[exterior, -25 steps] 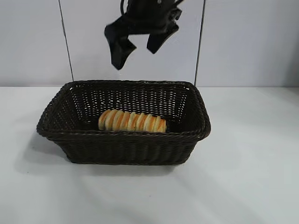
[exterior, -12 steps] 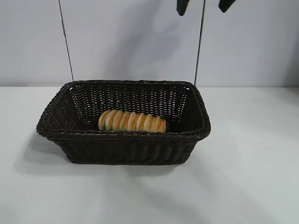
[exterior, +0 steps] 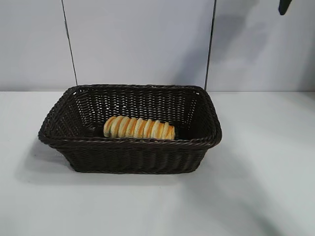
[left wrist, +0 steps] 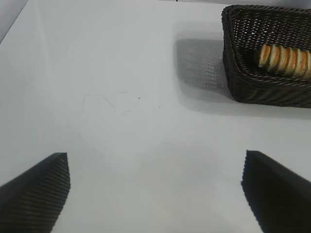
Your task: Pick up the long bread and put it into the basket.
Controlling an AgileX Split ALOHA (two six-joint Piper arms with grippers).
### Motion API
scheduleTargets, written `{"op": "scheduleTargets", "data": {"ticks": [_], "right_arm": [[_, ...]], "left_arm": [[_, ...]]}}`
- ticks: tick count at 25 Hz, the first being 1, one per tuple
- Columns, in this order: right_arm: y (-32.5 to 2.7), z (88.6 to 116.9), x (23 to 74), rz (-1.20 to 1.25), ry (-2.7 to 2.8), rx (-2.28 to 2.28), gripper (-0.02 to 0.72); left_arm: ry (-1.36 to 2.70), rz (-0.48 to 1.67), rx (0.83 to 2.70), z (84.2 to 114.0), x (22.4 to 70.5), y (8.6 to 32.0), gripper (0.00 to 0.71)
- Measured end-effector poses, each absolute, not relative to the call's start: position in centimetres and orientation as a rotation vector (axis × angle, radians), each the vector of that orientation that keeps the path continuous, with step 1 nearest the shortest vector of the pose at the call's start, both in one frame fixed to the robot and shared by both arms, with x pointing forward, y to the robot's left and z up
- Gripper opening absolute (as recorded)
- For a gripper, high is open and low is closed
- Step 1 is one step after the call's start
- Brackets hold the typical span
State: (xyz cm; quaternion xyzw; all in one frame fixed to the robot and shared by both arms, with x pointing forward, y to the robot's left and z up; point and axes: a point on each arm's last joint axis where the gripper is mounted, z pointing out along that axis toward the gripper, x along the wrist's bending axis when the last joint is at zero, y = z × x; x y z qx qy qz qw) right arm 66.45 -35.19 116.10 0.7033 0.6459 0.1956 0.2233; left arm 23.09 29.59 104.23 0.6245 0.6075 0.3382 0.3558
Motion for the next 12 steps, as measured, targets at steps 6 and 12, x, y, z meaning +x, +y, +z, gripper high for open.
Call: {"op": "scheduleTargets", "data": {"ticks": [6,12], "right_arm": [[-34.4,121.5,60.3,0.608,1.728,1.875,0.695],[-33.2,128.3,51.0,0.742,1.599,1.74,0.695]], "left_arm": [[1.569,0.874,1.613,104.2,23.1,29.6,0.691],[1.569,0.874,1.613,104.2,23.1,29.6,0.691]]}}
